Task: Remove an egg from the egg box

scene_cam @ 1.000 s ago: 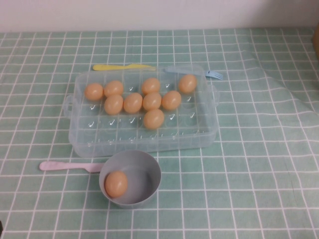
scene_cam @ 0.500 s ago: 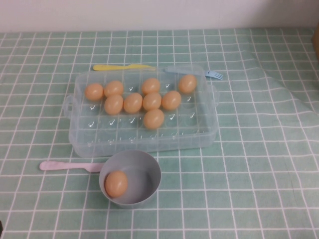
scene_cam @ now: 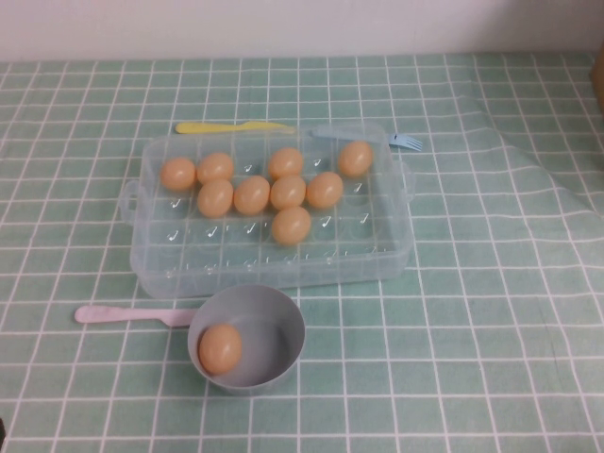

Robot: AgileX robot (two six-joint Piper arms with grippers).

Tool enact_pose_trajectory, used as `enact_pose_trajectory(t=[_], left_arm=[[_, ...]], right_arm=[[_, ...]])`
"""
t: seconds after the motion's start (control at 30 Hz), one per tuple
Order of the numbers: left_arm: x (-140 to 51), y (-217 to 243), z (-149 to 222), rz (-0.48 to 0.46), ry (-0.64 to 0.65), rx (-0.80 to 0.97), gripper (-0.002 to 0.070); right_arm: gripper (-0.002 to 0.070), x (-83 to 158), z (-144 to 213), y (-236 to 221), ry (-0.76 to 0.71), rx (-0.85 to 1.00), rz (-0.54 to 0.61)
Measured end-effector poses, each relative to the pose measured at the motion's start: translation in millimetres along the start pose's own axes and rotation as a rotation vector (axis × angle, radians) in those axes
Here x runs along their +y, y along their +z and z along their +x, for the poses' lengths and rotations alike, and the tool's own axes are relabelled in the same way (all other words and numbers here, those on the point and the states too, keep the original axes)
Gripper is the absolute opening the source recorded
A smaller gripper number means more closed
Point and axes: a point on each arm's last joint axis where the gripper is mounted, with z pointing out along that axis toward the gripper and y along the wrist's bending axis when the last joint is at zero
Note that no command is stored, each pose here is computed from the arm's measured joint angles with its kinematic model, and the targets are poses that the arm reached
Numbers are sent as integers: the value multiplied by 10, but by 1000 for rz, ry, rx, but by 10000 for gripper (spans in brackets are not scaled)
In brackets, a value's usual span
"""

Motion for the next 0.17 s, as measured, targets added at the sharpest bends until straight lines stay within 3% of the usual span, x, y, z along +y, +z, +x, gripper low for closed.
enact_pose_trajectory(t=[0.17], left_arm=[[0,0,0,0,0,0,-4]], right_arm=[[-18,0,0,0,1,0,0]])
